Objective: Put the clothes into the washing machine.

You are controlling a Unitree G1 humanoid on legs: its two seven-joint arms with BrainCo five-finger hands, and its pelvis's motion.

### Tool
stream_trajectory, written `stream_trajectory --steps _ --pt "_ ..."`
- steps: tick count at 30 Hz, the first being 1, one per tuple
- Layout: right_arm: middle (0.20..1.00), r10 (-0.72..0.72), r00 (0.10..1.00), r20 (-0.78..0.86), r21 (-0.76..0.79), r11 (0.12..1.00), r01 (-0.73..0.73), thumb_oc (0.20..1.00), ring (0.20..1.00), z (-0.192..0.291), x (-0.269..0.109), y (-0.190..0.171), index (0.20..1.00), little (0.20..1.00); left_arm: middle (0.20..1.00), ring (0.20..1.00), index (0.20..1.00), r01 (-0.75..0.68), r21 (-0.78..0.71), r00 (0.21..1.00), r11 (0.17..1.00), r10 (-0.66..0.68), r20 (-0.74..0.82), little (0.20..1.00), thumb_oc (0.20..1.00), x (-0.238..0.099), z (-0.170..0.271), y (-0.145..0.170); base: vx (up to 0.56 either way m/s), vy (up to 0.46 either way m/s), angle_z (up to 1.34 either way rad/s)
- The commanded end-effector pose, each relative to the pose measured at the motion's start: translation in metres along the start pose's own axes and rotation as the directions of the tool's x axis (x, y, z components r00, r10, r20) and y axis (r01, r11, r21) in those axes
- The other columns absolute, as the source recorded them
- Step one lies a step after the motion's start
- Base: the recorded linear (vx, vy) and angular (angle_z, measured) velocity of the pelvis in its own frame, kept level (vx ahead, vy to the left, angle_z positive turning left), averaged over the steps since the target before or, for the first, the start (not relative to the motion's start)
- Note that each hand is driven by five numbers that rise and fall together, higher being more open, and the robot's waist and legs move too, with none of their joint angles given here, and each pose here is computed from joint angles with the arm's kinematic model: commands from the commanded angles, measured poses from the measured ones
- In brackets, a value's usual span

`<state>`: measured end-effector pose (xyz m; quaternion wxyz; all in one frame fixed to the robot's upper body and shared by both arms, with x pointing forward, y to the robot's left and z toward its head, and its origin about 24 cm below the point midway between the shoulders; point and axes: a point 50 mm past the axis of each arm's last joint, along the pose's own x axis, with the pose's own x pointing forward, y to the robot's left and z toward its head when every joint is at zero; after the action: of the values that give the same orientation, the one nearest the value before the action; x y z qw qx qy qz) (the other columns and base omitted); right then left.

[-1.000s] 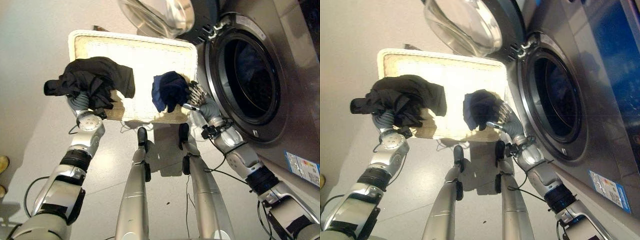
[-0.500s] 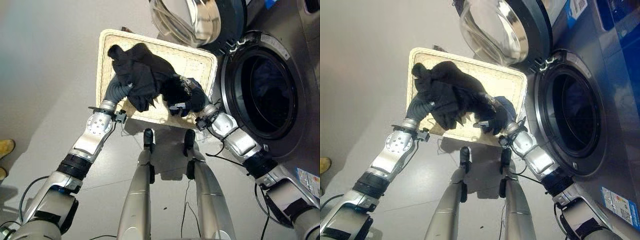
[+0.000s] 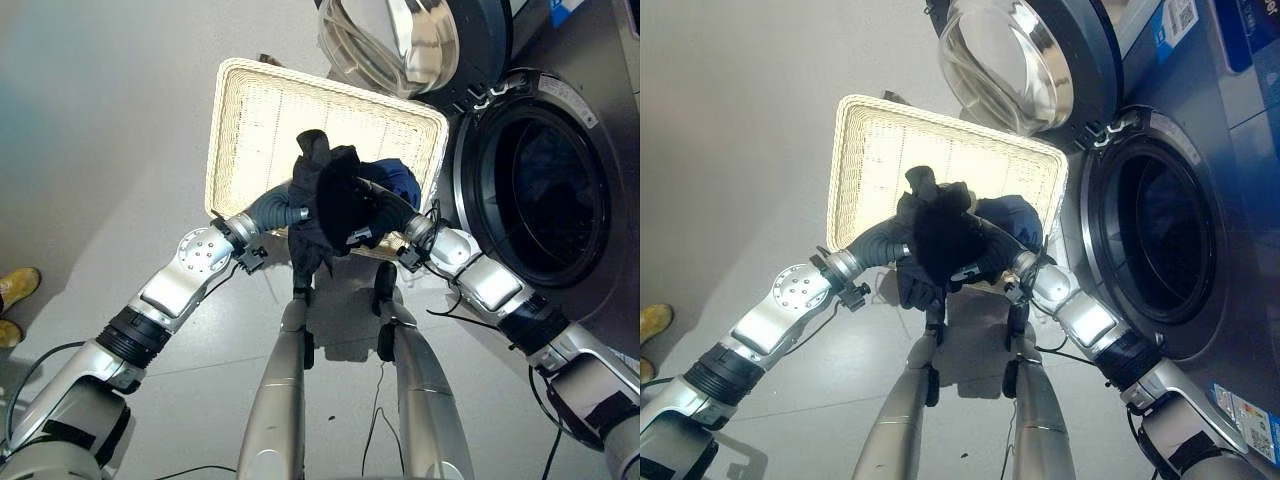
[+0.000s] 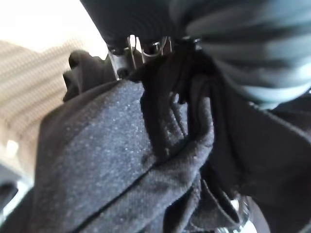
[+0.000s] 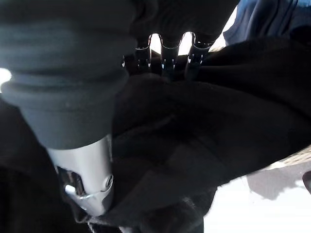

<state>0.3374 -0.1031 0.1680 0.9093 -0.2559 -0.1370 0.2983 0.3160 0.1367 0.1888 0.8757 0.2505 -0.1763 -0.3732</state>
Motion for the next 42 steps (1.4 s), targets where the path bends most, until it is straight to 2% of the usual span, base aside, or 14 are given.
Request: stream_trajectory --steps 1,2,4,11,15,16,17,18,19,26,27,28,35,42 --pt "1.000 0.056 0.986 0.155 0.096 0.993 -0.071 1.000 1.000 0.036 0.007 0.004 1.000 1.000 0.200 0.200 0.200 0.120 -0.015 0.961 0.993 -0.113 0.253 0.200 0.200 0.016 0.048 -0.019 -0.03 0.005 -0.03" --pt "1.000 0.097 0.985 0.141 0.223 0.967 -0.127 1.000 1.000 0.030 0.007 0.015 1.000 1.000 0.200 0.200 0.200 0.127 -0.019 0.964 0.992 -0.118 0.238 0.200 0.200 0.018 0.046 -0.023 -0.03 0.003 -0.03" --pt "1.000 0.123 0.985 0.124 0.290 0.945 -0.154 1.000 1.000 0.026 0.007 0.022 1.000 1.000 0.200 0.200 0.200 0.137 -0.040 0.963 0.990 -0.124 0.238 0.200 0.200 0.019 0.044 -0.026 -0.02 0.001 -0.04" --pt "1.000 0.179 0.980 0.082 0.364 0.911 -0.197 1.000 1.000 0.017 0.005 0.033 1.000 1.000 0.200 0.200 0.200 0.160 -0.097 0.955 0.982 -0.129 0.268 0.200 0.200 0.017 0.044 -0.031 -0.01 -0.001 -0.06" --pt "1.000 0.411 0.912 -0.016 0.598 0.735 -0.321 1.000 1.000 -0.011 -0.003 0.069 1.000 1.000 0.200 0.200 0.200 0.117 -0.104 0.946 0.988 -0.078 0.315 0.200 0.200 0.020 0.042 -0.041 -0.01 -0.039 -0.14" --pt "0.627 0.481 0.877 -0.005 0.665 0.657 -0.356 0.627 0.627 -0.015 -0.006 0.080 0.627 0.627 0.200 0.200 0.200 0.113 -0.110 0.946 0.988 -0.073 0.315 0.200 0.200 0.021 0.042 -0.042 0.02 -0.070 -0.03" --pt "0.376 0.527 0.850 0.016 0.702 0.599 -0.384 0.376 0.376 -0.019 -0.010 0.088 0.376 0.376 0.200 0.200 0.200 0.100 -0.118 0.948 0.988 -0.059 0.312 0.200 0.200 0.023 0.041 -0.043 0.02 -0.067 -0.01" --pt "0.278 0.541 0.841 0.026 0.716 0.577 -0.393 0.278 0.278 -0.020 -0.011 0.091 0.278 0.278 0.200 0.200 0.200 0.094 -0.121 0.949 0.988 -0.052 0.311 0.200 0.200 0.023 0.041 -0.044 0.01 -0.100 0.01" --pt "0.200 0.603 0.794 0.075 0.778 0.463 -0.425 0.200 0.200 -0.024 -0.017 0.102 0.200 0.200 0.200 0.200 0.200 0.045 -0.125 0.955 0.991 -0.006 0.297 0.200 0.200 0.024 0.039 -0.044 0.01 -0.084 0.02" --pt "0.200 0.647 0.754 0.111 0.800 0.392 -0.454 0.200 0.200 -0.030 -0.025 0.116 0.200 0.200 0.216 0.216 0.216 -0.171 -0.104 0.955 0.980 0.190 0.226 0.216 0.216 0.024 0.027 -0.036 0.01 -0.086 0.05" --pt "0.200 0.648 0.754 0.105 0.805 0.390 -0.447 0.200 0.200 -0.032 -0.026 0.118 0.200 0.200 0.859 0.859 0.859 -0.225 -0.087 0.949 0.970 0.239 0.207 0.859 0.859 0.023 0.023 -0.034 0.01 -0.083 0.01" --pt "0.200 0.650 0.754 0.100 0.807 0.389 -0.443 0.200 0.200 -0.033 -0.027 0.119 0.200 0.200 1.000 1.000 1.000 -0.252 -0.074 0.945 0.965 0.261 0.199 1.000 1.000 0.022 0.022 -0.033 0.00 -0.081 0.01" --pt "0.200 0.671 0.732 0.118 0.842 0.323 -0.432 0.200 0.200 -0.042 -0.033 0.128 0.200 0.200 1.000 1.000 1.000 -0.510 0.227 0.859 0.830 0.480 0.175 1.000 1.000 0.011 0.008 -0.017 0.01 -0.070 0.01" --pt "0.200 0.391 0.891 0.231 0.882 0.303 -0.362 0.200 0.200 -0.032 -0.025 0.103 0.200 0.200 1.000 1.000 1.000 -0.592 0.242 0.798 0.769 0.602 0.039 1.000 1.000 0.002 -0.012 0.002 0.00 -0.005 0.00"
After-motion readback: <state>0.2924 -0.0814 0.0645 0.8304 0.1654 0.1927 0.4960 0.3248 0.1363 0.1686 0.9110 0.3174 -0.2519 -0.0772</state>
